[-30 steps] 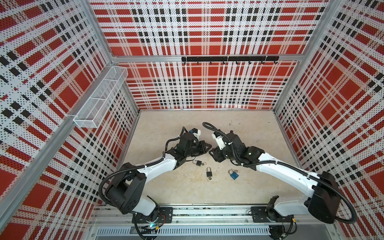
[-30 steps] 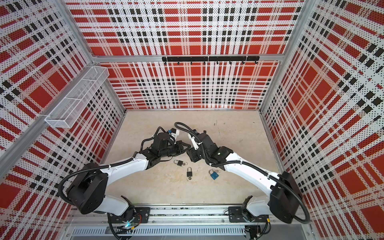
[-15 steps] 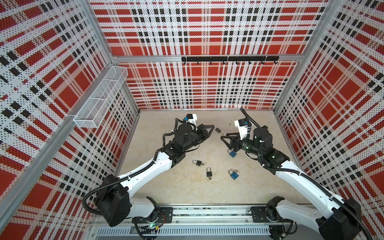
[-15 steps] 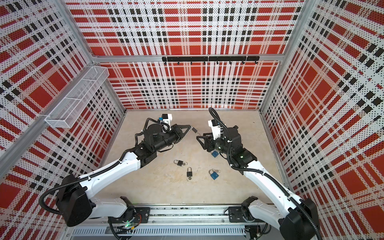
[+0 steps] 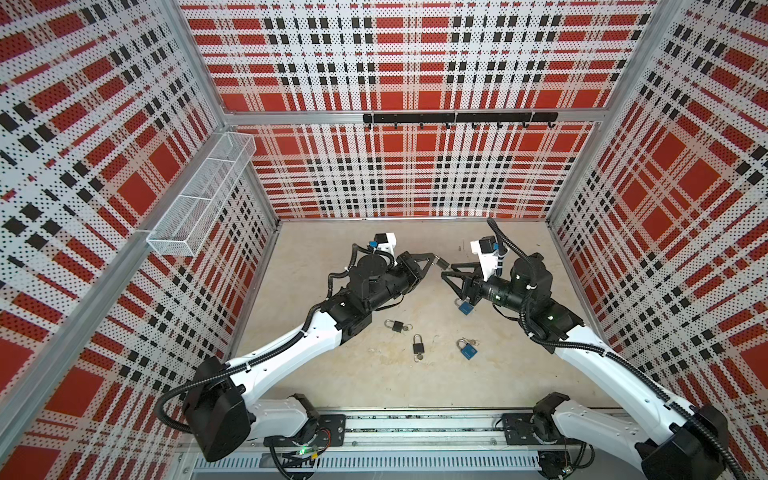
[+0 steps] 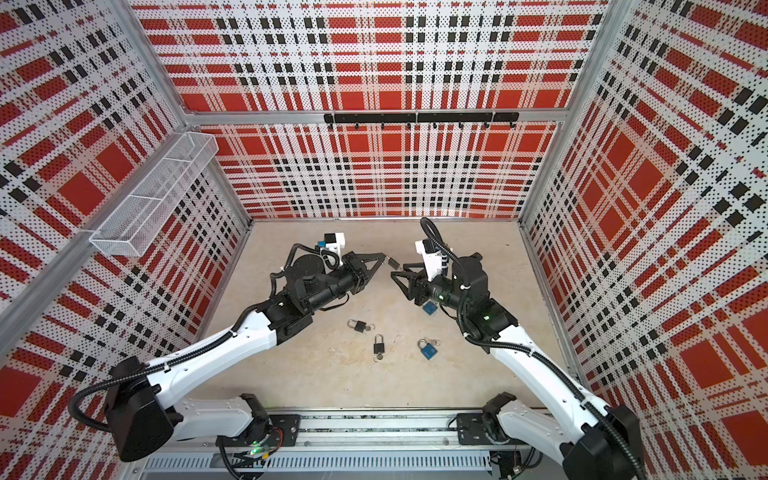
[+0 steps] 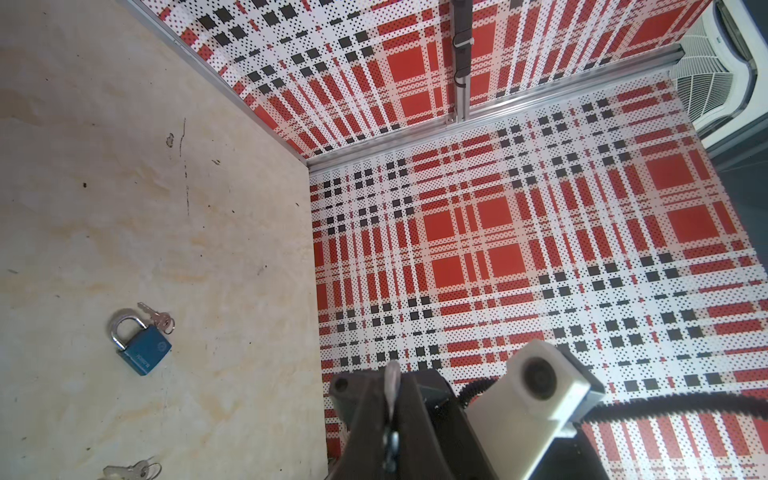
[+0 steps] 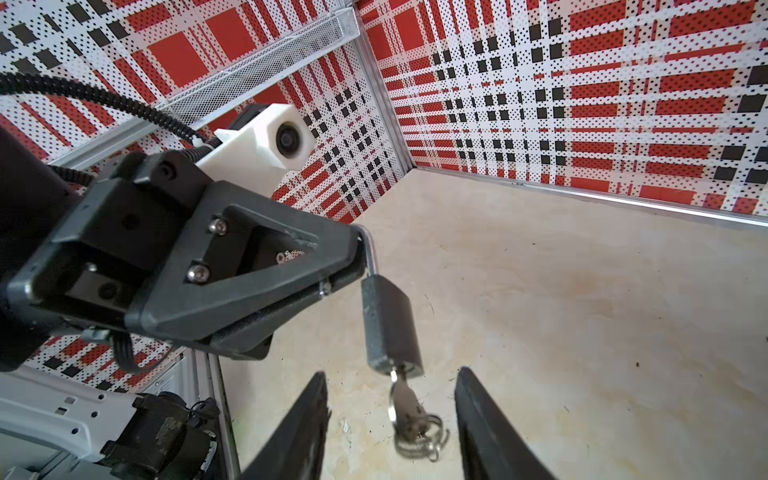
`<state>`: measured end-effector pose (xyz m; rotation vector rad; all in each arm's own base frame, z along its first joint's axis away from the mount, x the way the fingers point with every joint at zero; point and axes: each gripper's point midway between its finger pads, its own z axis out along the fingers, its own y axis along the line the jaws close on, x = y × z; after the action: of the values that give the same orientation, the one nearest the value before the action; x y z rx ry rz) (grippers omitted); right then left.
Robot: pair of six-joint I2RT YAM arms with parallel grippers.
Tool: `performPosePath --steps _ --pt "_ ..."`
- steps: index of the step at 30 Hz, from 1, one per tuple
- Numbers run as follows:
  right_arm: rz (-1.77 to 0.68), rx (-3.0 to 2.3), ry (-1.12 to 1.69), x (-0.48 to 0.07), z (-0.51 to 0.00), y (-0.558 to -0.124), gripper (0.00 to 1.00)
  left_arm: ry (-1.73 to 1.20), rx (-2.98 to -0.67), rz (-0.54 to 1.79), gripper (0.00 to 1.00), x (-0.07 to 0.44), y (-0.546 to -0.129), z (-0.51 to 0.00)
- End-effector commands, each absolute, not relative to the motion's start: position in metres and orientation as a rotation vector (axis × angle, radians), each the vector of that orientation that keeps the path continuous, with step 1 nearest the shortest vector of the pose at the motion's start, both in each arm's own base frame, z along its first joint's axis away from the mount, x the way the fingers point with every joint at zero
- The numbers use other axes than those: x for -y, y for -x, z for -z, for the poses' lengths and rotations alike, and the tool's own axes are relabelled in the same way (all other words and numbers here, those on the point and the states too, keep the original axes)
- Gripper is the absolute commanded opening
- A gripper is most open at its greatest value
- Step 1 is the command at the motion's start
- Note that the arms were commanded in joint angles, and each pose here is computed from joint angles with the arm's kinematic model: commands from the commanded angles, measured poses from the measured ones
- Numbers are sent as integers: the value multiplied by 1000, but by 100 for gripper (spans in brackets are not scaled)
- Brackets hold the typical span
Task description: Lock with the key
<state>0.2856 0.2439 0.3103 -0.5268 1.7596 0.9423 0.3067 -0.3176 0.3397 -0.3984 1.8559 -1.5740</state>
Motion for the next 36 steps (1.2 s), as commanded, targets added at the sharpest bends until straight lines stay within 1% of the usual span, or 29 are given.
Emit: performPosePath --steps 1,12,26,33,36 --pt "-906 -1678 543 -244 -330 -292 49 422 -1795 1626 0 312 -302 -358" --pt "-932 -1644 544 -249 -339 -296 47 433 -1823 1635 0 314 -301 -350" --pt "-965 -1643 555 -256 -340 -298 39 444 -1849 1647 0 319 -301 -343" --pt "-973 -1645 551 -256 -339 -299 30 438 -1859 1660 0 322 -301 -342" --pt "-980 -1650 547 -257 -338 -300 30 439 -1860 1666 0 324 -300 -341"
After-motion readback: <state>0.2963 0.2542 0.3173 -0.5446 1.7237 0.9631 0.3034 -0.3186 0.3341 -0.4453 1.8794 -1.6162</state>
